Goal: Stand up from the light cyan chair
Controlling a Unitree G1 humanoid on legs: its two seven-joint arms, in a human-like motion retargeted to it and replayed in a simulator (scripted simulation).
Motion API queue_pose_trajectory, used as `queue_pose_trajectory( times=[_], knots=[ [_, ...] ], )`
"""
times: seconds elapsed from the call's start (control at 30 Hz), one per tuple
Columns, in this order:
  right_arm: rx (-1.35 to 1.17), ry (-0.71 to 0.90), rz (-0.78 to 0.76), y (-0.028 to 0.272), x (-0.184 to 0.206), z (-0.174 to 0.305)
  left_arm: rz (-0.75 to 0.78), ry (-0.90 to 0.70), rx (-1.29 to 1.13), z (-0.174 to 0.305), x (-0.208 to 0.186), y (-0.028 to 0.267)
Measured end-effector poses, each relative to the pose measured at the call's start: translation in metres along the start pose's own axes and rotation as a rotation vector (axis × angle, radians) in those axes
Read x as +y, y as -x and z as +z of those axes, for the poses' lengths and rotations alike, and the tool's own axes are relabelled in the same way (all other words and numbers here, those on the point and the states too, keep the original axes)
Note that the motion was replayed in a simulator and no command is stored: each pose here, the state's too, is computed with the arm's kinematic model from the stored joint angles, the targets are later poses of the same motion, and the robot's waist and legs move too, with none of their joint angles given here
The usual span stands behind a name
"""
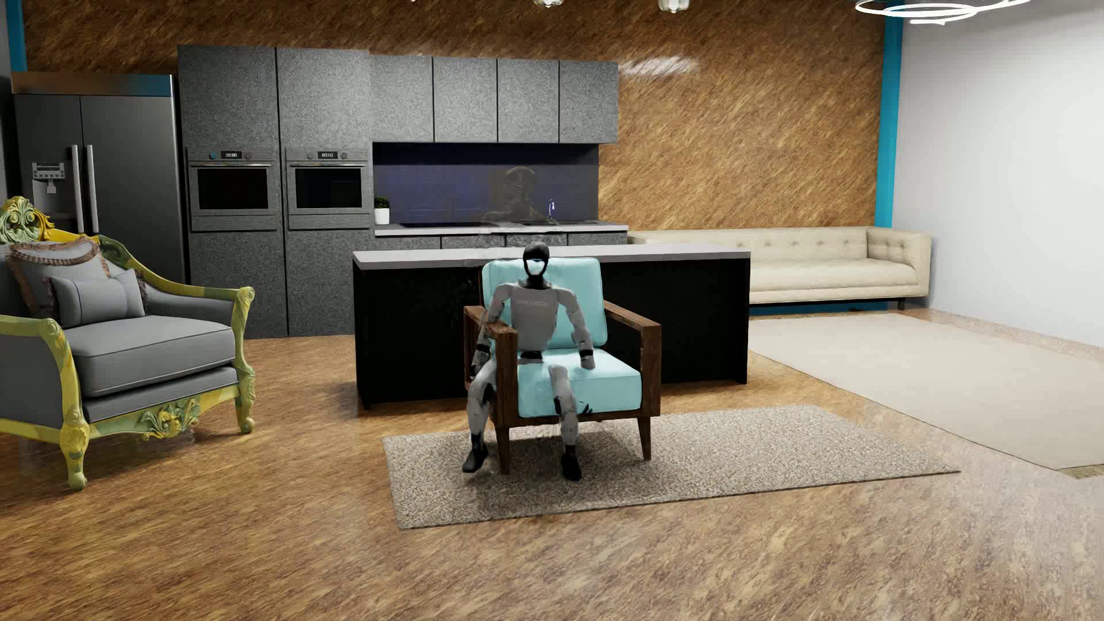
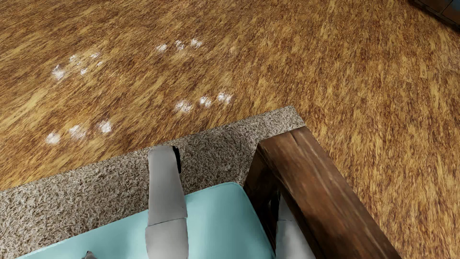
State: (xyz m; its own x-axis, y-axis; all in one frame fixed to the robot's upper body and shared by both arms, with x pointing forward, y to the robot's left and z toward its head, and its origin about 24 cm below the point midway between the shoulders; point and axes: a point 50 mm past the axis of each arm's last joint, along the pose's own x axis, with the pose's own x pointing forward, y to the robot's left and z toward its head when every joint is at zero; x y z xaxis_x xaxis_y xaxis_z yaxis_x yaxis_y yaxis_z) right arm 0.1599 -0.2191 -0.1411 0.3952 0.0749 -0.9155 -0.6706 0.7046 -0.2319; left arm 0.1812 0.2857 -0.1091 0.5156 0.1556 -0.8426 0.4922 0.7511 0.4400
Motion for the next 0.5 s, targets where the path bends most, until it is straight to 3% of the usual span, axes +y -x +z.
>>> queue_pose_trajectory(
  times=[0.07, 0.17, 0.27, 0.4, 0.5],
  knots=[
    [0.023, 0.033, 0.129, 0.000, 0.033, -0.014, -0.145, -0.058, 0.049, -0.027, -0.027, 0.005],
    [0.011, -0.201, 0.105, 0.006, 0.051, -0.032, -0.183, 0.125, 0.115, -0.056, -0.065, 0.015],
    [-0.005, -0.207, 0.060, 0.004, 0.051, -0.027, -0.180, 0.199, 0.107, -0.055, -0.088, 0.017],
    [-0.004, -0.163, 0.001, 0.005, 0.031, -0.027, -0.181, 0.088, 0.023, -0.036, -0.074, 0.012],
    [-0.052, -0.199, -0.045, 0.008, 0.007, -0.019, -0.283, -0.015, -0.034, -0.027, -0.061, 0.012]
  ],
)
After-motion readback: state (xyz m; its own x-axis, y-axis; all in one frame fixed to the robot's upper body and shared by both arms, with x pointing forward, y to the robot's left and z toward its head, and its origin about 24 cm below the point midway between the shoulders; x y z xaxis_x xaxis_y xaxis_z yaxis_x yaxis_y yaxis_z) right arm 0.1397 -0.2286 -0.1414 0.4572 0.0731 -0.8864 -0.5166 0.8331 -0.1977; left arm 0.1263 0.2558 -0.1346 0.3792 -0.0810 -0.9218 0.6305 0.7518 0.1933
